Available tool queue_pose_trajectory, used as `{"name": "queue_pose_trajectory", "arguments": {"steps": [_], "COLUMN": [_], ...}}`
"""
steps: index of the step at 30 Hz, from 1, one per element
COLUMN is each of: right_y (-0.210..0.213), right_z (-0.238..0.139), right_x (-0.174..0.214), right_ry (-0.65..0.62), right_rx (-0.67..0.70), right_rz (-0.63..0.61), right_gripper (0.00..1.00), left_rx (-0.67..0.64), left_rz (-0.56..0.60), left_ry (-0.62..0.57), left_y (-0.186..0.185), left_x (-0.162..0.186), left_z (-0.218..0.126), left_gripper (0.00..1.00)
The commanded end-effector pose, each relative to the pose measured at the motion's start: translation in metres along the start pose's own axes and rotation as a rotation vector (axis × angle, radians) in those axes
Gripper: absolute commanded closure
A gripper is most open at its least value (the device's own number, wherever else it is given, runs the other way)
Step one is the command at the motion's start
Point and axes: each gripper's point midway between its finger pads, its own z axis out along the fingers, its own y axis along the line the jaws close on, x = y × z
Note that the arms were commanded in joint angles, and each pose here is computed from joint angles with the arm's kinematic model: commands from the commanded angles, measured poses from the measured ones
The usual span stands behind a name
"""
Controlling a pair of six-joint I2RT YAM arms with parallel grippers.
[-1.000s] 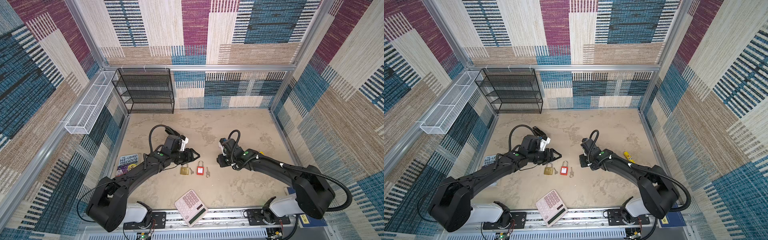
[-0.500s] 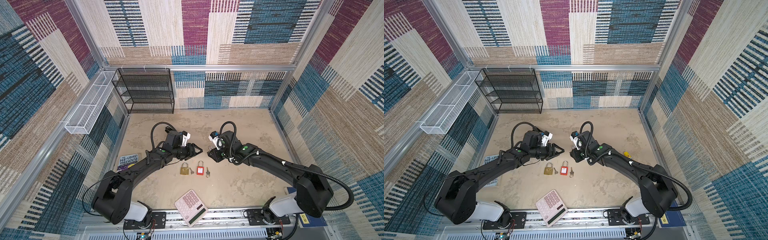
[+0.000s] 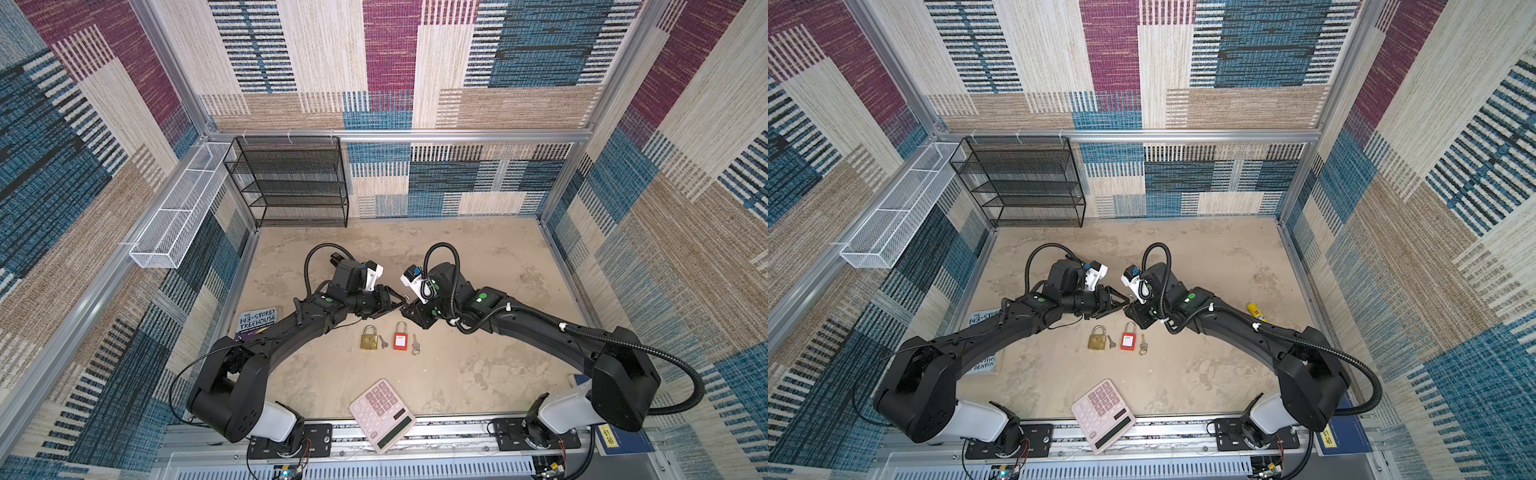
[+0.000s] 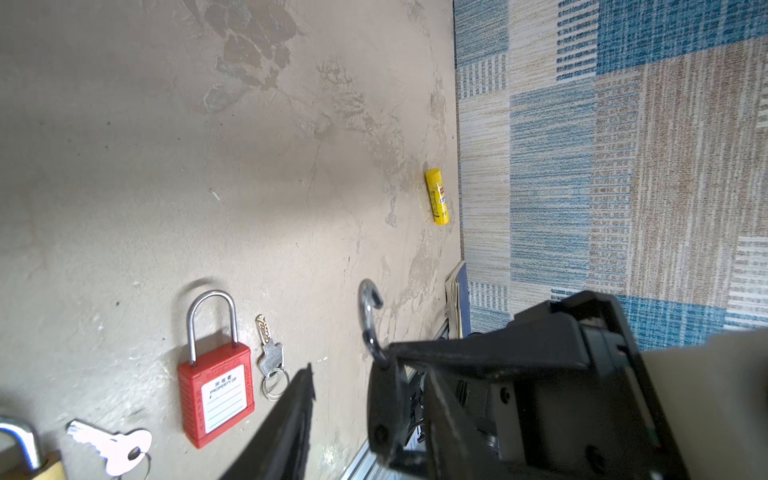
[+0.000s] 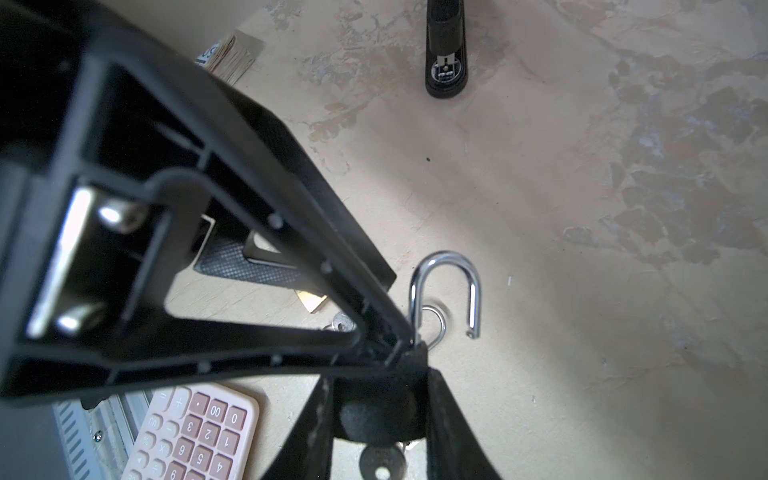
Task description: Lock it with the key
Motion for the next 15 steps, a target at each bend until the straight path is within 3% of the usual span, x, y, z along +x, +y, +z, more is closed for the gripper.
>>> {"name": "queue_pose_trajectory", "arguments": {"steps": [1, 15], "right_y": [0.009, 0.017], "right_z": [-0.001, -0.002], "right_x": [-0.017, -0.028], "right_ry": [-0.054, -0.081], "right_rx": [-0.033, -0.073], "right_rz": [-0.027, -0.028], "right_gripper": [0.74, 0.73], "left_rx": [0.022, 0.027], "left_rz": [0.003, 0.005], "left_ry": [-0.006, 0.0], "left_y": [-0.007, -0.009], "left_x": [-0.003, -0.001], "left_z": [-0.002, -0.005], "left_gripper": [0.6, 0.81]}}
